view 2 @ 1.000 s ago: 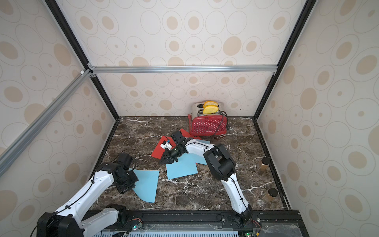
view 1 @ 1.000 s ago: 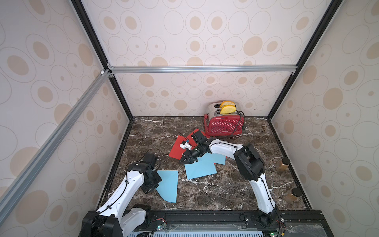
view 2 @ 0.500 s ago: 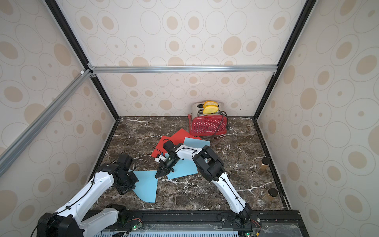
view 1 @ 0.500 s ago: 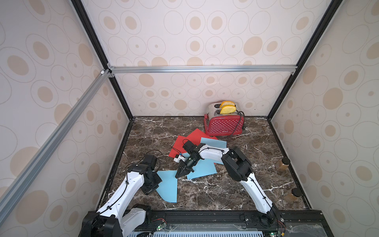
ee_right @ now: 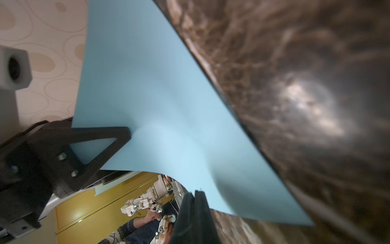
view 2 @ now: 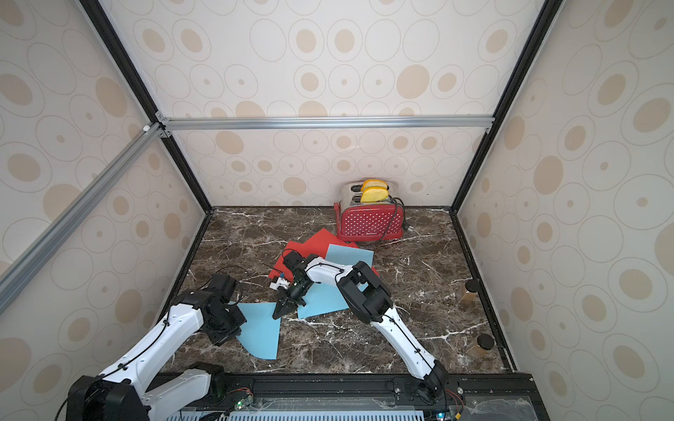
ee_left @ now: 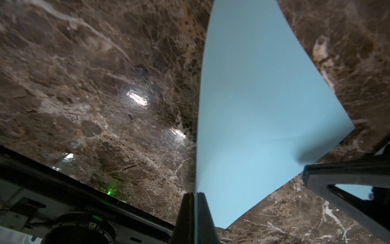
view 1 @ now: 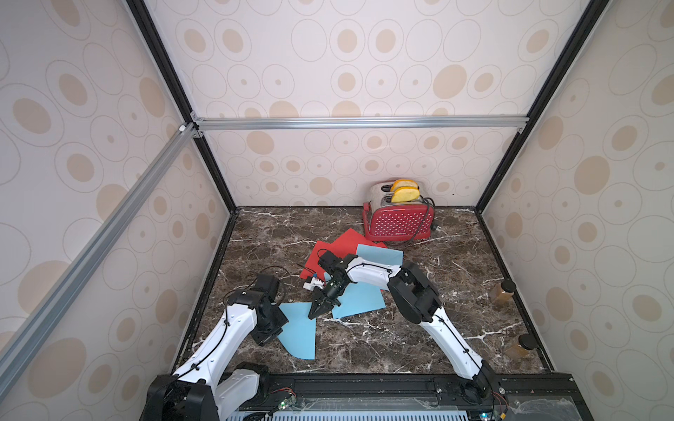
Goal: Sort the scattered colored papers by color
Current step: Place the colored paper at the center of the board.
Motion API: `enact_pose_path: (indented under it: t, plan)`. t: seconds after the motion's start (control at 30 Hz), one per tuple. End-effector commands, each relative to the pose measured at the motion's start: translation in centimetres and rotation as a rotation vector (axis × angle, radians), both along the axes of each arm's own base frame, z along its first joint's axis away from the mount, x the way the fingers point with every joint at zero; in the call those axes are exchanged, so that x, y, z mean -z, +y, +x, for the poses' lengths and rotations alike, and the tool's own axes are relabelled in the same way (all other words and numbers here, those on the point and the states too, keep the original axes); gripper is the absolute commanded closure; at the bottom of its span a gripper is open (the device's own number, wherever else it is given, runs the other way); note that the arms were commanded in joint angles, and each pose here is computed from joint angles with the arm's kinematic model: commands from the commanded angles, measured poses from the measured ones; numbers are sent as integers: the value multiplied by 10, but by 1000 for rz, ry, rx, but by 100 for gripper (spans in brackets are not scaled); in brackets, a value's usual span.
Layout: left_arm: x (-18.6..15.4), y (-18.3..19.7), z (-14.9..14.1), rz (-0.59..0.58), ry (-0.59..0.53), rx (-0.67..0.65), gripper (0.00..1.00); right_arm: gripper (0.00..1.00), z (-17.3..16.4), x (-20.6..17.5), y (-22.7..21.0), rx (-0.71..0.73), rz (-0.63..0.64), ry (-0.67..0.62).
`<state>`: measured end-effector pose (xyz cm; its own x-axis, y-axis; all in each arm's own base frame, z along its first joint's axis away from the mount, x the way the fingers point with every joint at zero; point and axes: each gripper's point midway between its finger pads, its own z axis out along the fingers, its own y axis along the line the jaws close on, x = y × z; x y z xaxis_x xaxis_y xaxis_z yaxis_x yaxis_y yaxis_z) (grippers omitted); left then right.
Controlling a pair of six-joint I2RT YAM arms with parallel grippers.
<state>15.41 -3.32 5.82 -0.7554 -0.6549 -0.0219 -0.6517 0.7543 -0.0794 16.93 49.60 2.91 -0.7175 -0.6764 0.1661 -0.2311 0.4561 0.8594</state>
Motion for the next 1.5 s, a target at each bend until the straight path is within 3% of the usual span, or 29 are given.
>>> enact_pose_path:
  t: [0.0,0.27,0.3,0.33,0.4,0.53,0.67,0.87,1.0,1.13,1.23,1.3,1.33,1.47]
  plan:
    - [0,1,-4,10,12,25,100,96,0,10,-3,-13,-44,-17]
    - [0,1,-6,5,8,30,100,97,0,25,-8,-7,-97,-18]
    - [0,0,-6,1,6,30,96,97,-1,26,-9,-5,-101,-15]
    - [0,0,-6,1,5,31,82,97,-1,26,-9,-4,-101,-12]
    - [-1,0,-6,3,14,30,69,97,-1,27,-9,-2,-103,-11]
    - [-8,10,-11,59,48,26,29,97,0,28,-10,2,-109,-7]
    - [-28,32,-14,190,60,4,12,97,-1,30,-12,5,-118,0]
    - [-81,60,-5,345,-43,-47,8,97,4,17,-11,4,-96,-51]
    - [-102,55,15,322,-134,-34,8,96,11,-9,-11,9,-67,-102]
    - [-92,39,33,244,-145,10,7,92,19,-34,-11,23,-34,-167]
    - [-85,29,43,200,-149,50,6,73,30,-50,-13,58,-5,-187]
    - [-88,25,52,183,-175,73,6,35,39,-61,-12,100,38,-178]
    - [-89,21,57,166,-197,93,6,22,45,-69,-12,123,67,-179]
    - [-90,4,79,97,-277,150,9,0,77,-104,-28,185,130,-268]
